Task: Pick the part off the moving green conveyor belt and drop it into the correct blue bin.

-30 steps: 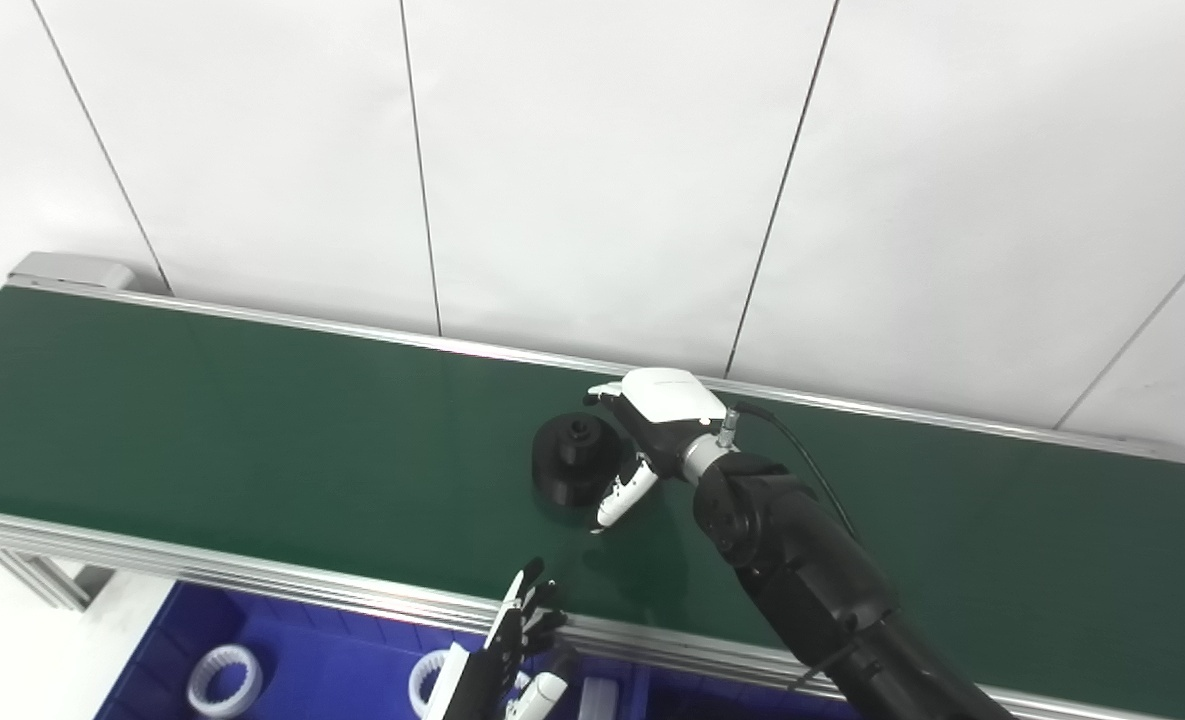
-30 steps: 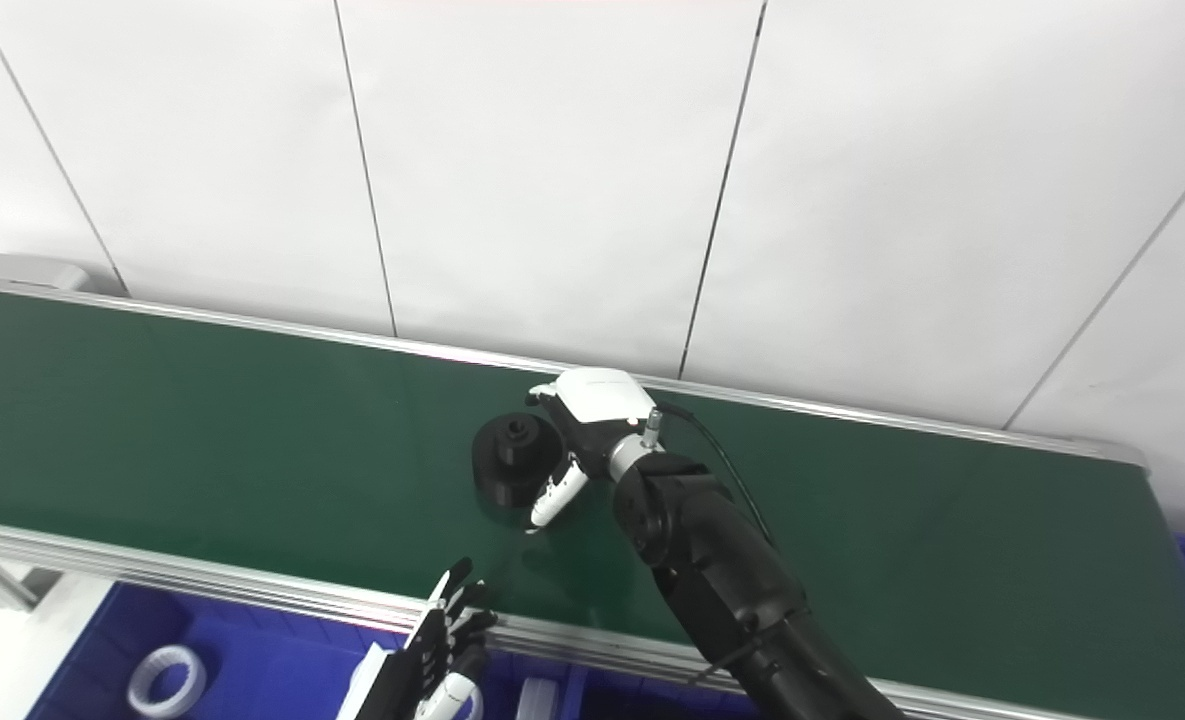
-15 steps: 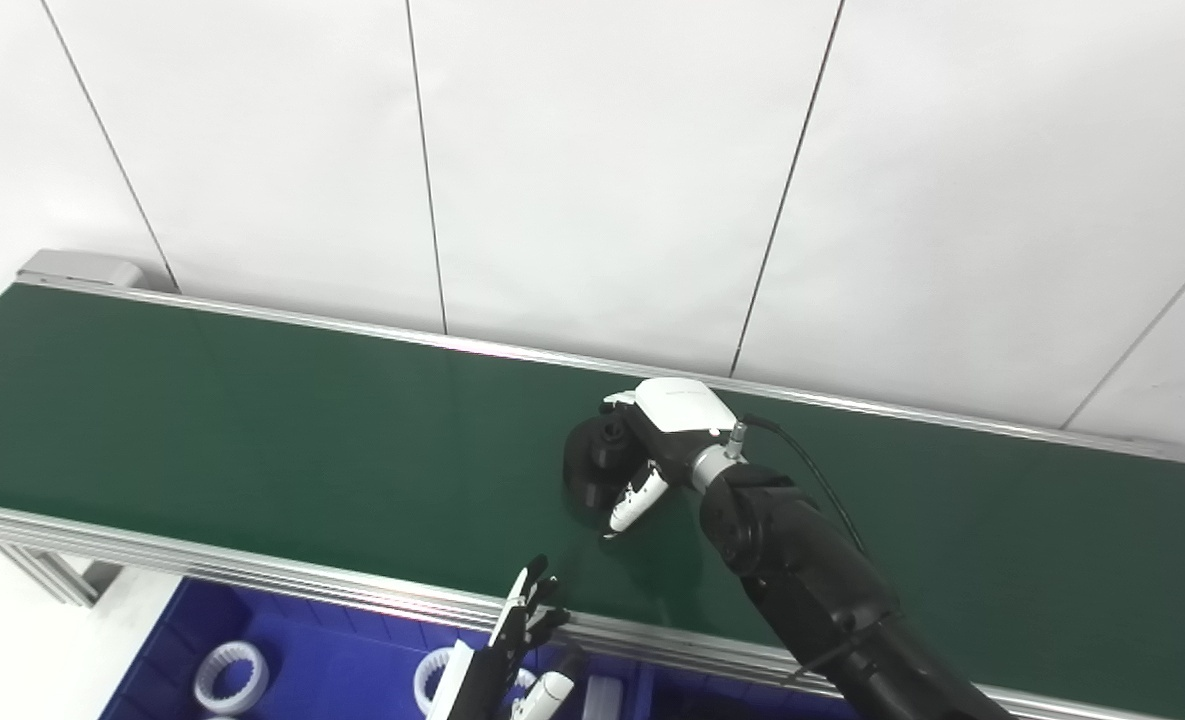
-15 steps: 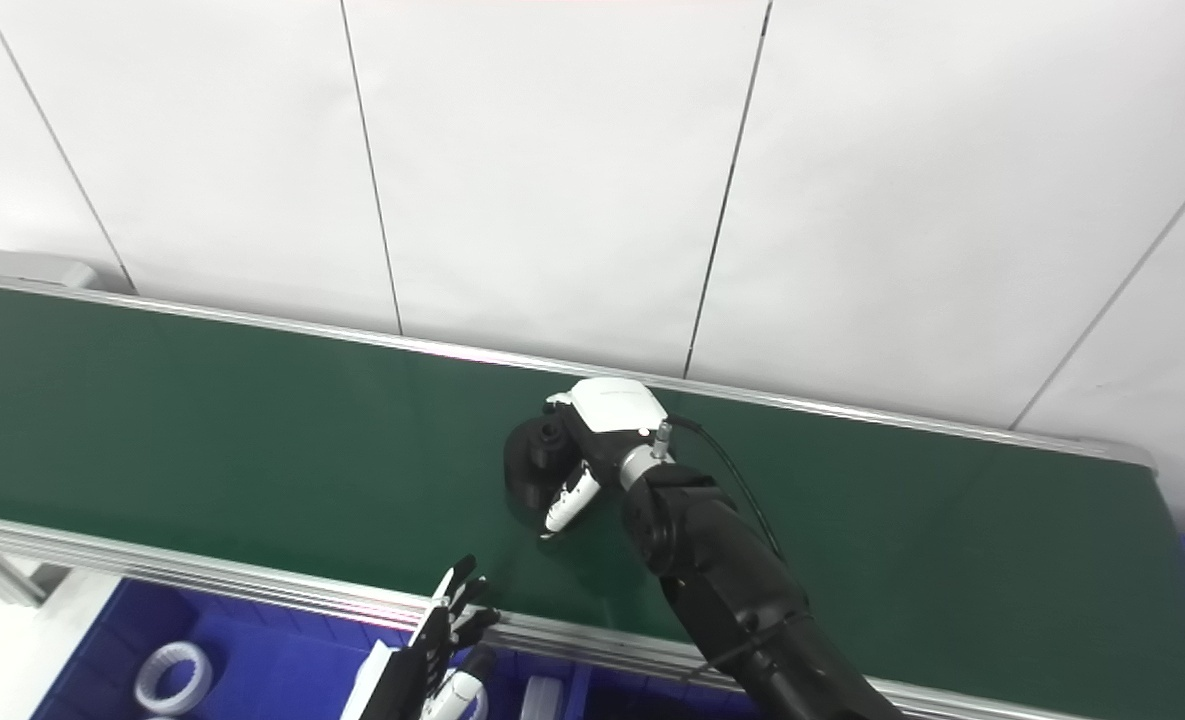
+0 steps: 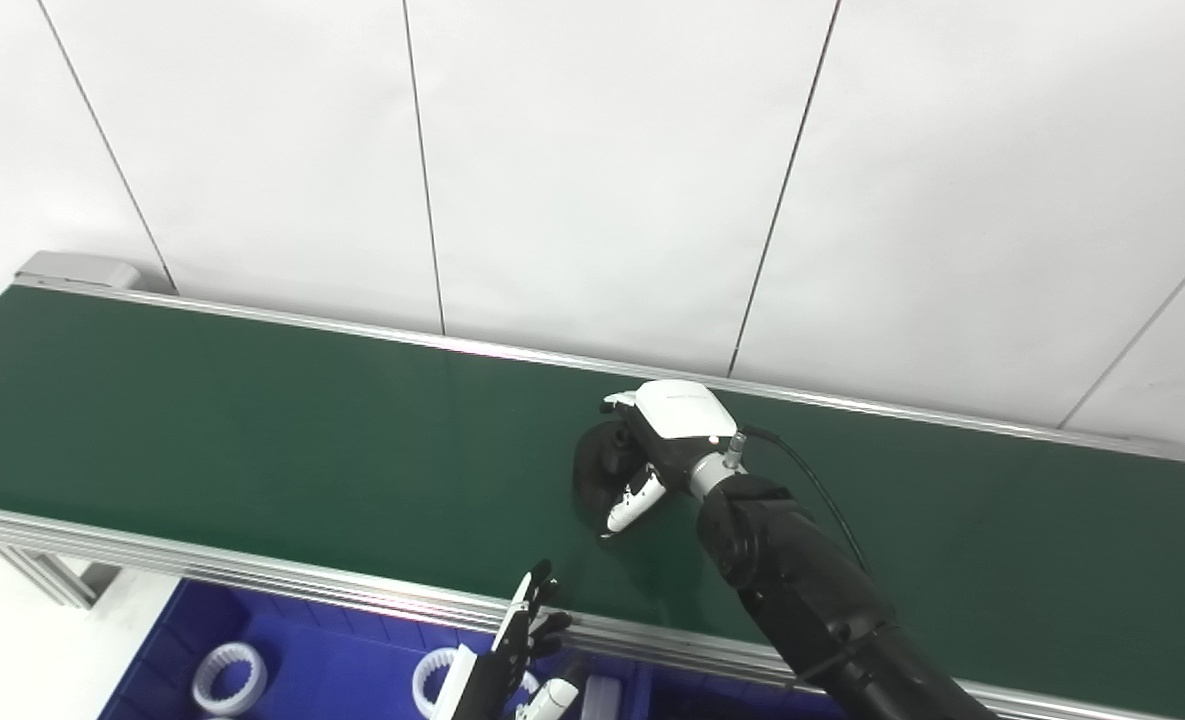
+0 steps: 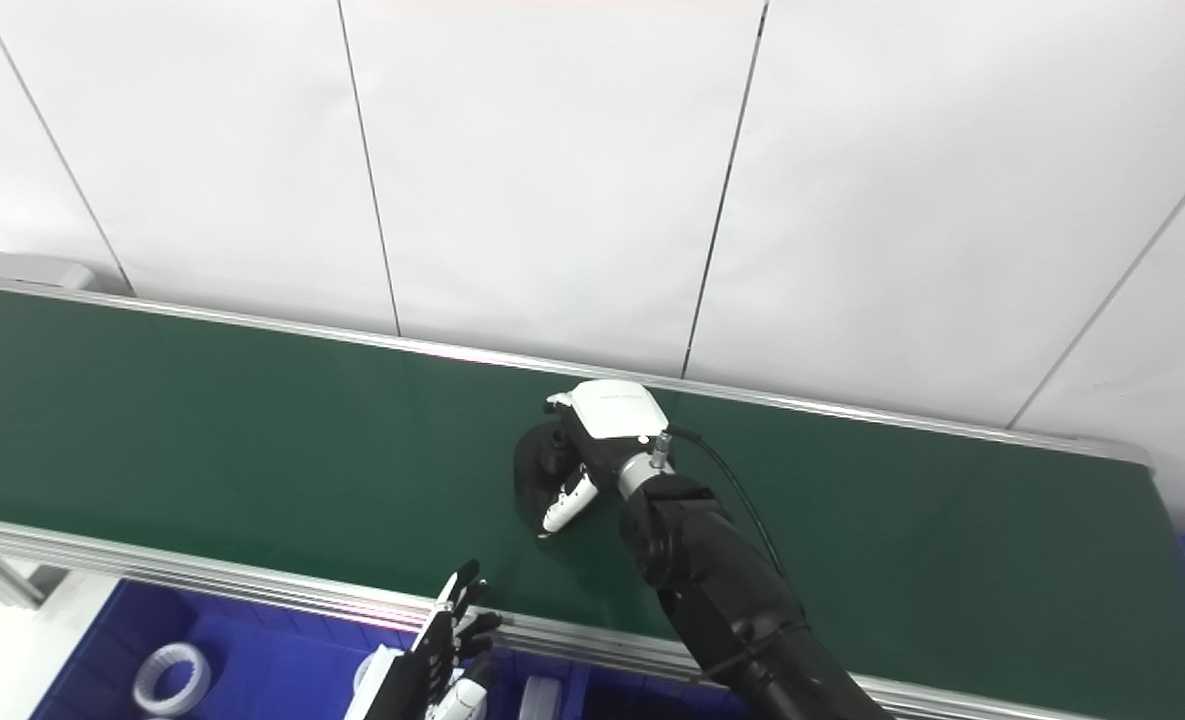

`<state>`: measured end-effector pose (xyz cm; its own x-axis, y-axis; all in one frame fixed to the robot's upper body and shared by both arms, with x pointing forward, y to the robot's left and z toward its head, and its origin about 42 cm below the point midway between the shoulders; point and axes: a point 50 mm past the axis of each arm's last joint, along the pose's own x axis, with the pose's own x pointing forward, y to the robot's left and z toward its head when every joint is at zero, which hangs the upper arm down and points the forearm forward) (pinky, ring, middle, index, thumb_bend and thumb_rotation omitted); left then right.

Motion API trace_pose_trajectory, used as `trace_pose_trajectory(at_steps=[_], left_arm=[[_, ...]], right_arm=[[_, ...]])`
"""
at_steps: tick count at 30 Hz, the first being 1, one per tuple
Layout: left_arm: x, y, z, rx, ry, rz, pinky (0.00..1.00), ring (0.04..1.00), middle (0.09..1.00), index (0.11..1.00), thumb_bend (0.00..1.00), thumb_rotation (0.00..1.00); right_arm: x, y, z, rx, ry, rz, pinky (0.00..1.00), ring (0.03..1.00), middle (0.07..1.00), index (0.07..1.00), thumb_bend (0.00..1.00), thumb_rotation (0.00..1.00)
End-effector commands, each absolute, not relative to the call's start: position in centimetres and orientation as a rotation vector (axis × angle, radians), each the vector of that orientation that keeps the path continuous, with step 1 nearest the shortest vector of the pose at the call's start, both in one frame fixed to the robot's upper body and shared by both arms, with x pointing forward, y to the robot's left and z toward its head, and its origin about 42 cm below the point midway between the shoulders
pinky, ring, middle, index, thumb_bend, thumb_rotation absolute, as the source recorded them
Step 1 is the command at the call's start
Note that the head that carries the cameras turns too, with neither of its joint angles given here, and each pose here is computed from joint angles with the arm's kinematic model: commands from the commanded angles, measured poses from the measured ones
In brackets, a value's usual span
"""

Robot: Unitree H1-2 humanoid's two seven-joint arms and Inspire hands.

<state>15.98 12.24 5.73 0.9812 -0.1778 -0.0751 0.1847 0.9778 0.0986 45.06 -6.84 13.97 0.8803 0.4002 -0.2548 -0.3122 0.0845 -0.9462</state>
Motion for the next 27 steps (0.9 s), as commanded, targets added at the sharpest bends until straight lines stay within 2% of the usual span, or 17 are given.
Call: trace_pose_trajectory(at_steps=[1, 11, 13, 14, 15, 16, 17, 18, 20, 22, 25, 27], left_arm=[[14.7, 6.8, 7.6, -0.031, 0.037, -0.222, 0.84, 0.88, 0.971, 1.0, 0.51, 0.86], [14.7, 6.7, 7.6, -0.041, 0.041, -0.228, 0.83, 0.878, 0.969, 1.0, 0.5, 0.84], [14.8, 6.7, 7.6, -0.042, 0.041, -0.228, 0.83, 0.88, 0.967, 1.0, 0.5, 0.84], [14.8, 6.7, 7.6, -0.042, 0.041, -0.228, 0.83, 0.88, 0.969, 1.0, 0.49, 0.84], [14.8, 6.6, 7.6, -0.042, 0.04, -0.228, 0.84, 0.88, 0.968, 1.0, 0.49, 0.84], [14.8, 6.6, 7.5, -0.042, 0.04, -0.227, 0.84, 0.878, 0.967, 1.0, 0.49, 0.84], [14.9, 6.7, 7.5, -0.042, 0.04, -0.227, 0.84, 0.878, 0.967, 1.0, 0.49, 0.84], [14.9, 6.7, 7.5, -0.042, 0.041, -0.226, 0.84, 0.88, 0.967, 1.0, 0.49, 0.83], [14.9, 6.7, 7.5, -0.039, 0.045, -0.224, 0.84, 0.875, 0.964, 1.0, 0.5, 0.83], [14.8, 6.7, 7.6, -0.039, 0.045, -0.225, 0.83, 0.871, 0.962, 1.0, 0.5, 0.84], [14.8, 6.7, 7.5, -0.039, 0.045, -0.227, 0.82, 0.871, 0.963, 1.0, 0.5, 0.84], [14.8, 6.9, 7.6, -0.032, 0.045, -0.228, 0.82, 0.87, 0.963, 1.0, 0.49, 0.84]], right_arm=[[44.2, -4.1, 14.5, -1.328, -0.177, 0.626, 0.5, 0.719, 0.866, 0.835, 1.0, 0.27], [43.7, -3.9, 15.0, -1.31, -0.252, 0.64, 0.46, 0.645, 0.798, 0.791, 0.99, 0.25], [43.6, -3.7, 15.1, -1.298, -0.284, 0.648, 0.4, 0.561, 0.737, 0.769, 0.96, 0.24], [43.6, -3.7, 15.2, -1.295, -0.3, 0.652, 0.36, 0.487, 0.648, 0.733, 0.92, 0.22], [43.7, -3.6, 15.2, -1.295, -0.31, 0.655, 0.35, 0.471, 0.616, 0.712, 0.9, 0.21], [43.7, -3.5, 15.1, -1.298, -0.311, 0.66, 0.36, 0.464, 0.577, 0.655, 0.84, 0.14], [43.8, -3.4, 15.0, -1.301, -0.302, 0.664, 0.36, 0.464, 0.577, 0.655, 0.84, 0.14], [44.0, -3.3, 14.8, -1.302, -0.287, 0.67, 0.35, 0.448, 0.511, 0.571, 0.66, 0.06], [44.3, -3.3, 14.3, -1.332, -0.237, 0.684, 0.31, 0.391, 0.465, 0.518, 0.56, 0.01], [44.7, -3.3, 13.9, -1.414, -0.162, 0.704, 0.28, 0.407, 0.467, 0.512, 0.53, 0.0], [45.1, -3.6, 13.7, -1.512, -0.052, 0.734, 0.33, 0.428, 0.519, 0.49, 0.52, 0.0], [45.2, -3.8, 13.7, -1.534, -0.019, 0.747, 0.36, 0.435, 0.543, 0.483, 0.51, 0.0]])
